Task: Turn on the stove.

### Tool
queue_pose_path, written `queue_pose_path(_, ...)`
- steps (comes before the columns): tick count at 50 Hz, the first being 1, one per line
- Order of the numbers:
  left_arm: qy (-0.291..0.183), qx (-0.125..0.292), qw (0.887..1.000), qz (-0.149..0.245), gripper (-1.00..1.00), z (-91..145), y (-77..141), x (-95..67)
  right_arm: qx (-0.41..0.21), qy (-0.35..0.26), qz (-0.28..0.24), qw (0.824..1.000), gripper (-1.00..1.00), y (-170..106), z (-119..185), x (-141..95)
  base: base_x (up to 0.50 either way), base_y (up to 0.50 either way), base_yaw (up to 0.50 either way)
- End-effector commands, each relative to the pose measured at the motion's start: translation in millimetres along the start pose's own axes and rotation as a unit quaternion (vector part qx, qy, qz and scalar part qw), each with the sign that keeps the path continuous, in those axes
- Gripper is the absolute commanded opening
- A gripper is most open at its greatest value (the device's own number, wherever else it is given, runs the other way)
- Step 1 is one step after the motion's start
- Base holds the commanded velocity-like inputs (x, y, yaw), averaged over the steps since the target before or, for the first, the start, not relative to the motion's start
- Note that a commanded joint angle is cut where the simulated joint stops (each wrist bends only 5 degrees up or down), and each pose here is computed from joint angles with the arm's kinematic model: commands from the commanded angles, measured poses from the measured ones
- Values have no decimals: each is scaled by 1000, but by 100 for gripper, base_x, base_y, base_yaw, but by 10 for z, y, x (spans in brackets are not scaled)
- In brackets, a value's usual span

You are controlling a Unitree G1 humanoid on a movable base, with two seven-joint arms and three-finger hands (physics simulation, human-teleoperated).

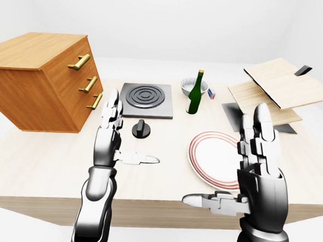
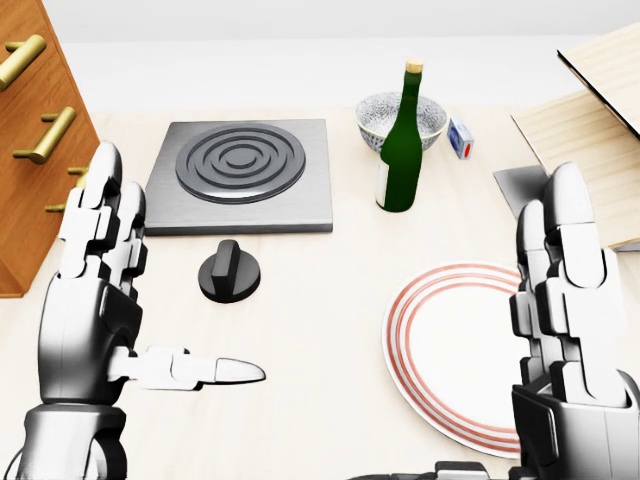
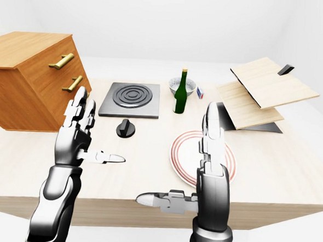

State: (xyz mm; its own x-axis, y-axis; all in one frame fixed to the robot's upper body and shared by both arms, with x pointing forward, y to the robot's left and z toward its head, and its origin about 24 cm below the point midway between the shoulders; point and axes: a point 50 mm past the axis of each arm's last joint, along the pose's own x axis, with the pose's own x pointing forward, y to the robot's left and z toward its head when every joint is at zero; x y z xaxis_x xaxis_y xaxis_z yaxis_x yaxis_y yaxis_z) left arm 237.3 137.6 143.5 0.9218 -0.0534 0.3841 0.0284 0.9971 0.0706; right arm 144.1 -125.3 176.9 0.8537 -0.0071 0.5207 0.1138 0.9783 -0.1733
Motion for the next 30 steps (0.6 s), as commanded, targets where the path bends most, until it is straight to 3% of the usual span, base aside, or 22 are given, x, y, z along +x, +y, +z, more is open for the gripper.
queue_pose_path(1,18,-1,1000,-5,100,-127,-44,163,16,-11,-27,999,100,-18,67,-7,0,0,0)
queue_pose_path(12,57,-1,998,-1,100,-344,-72,362,14,-26,-7,1000,100,-5,156,-34,0,0,0)
queue_pose_path(30,65,-4,998,4,100,-391,-63,409,13,-27,2,1000,100,11,163,-30,0,0,0)
